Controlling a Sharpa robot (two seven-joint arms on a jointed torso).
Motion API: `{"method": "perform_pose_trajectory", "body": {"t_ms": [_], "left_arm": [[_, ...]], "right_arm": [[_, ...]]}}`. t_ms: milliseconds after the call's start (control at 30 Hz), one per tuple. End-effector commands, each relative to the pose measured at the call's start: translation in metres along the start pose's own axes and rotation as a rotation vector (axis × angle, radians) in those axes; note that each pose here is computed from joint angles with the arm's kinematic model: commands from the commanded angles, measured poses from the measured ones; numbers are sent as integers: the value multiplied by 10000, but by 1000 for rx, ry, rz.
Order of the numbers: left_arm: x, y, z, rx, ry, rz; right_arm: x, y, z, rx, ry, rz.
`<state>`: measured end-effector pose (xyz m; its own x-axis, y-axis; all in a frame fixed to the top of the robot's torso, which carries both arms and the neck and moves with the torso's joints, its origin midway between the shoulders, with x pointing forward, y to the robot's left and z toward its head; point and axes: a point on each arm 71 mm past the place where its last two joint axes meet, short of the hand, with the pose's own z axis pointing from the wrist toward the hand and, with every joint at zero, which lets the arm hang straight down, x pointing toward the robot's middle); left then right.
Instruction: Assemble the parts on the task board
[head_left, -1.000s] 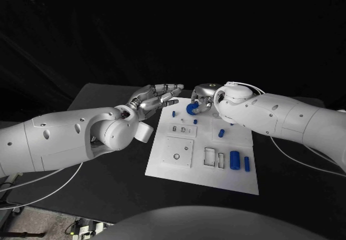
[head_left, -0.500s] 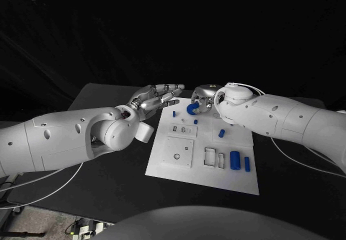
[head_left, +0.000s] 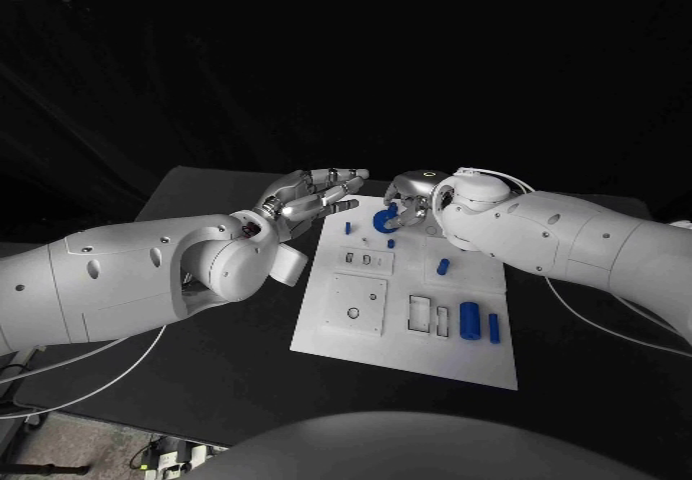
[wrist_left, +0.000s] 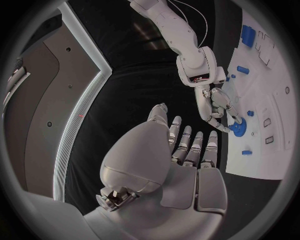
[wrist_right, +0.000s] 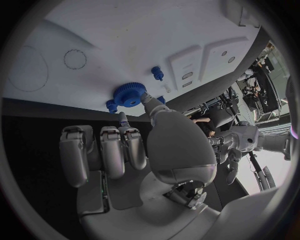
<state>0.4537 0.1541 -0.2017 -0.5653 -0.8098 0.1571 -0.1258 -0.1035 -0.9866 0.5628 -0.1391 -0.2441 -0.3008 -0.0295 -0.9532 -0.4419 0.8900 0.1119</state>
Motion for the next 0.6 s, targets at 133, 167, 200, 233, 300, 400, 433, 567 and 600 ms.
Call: {"method": "perform_pose_trajectory", "body": {"t_ms": [133, 167, 200, 233, 300, 400, 433, 567, 600], "left_arm": [[3, -12, -3, 7, 3, 2], [1, -12, -4, 7, 2, 3], [0, -12, -5, 7, 2, 3], [-2, -12, -6, 7, 1, 3], [-5, -12, -7, 8, 1, 3], [-8, -12, -8, 8, 0, 3], [-10, -12, -10, 8, 0, 3], [-40, -14, -19, 10, -8, 6], [-49, -14, -22, 10, -11, 7]], "right_arm": [[14, -3, -29, -23, -26, 3], [20, -8, -34, -23, -26, 4], [27, -13, -39, -24, -25, 5], [34, -18, -45, -24, -26, 6], [43, -29, -56, -26, -30, 9], [45, -59, -82, -29, -54, 13], [42, -71, -91, -30, -63, 14], [7, -158, -181, -43, -126, 38], [-15, -185, -217, -48, -143, 46]]}}
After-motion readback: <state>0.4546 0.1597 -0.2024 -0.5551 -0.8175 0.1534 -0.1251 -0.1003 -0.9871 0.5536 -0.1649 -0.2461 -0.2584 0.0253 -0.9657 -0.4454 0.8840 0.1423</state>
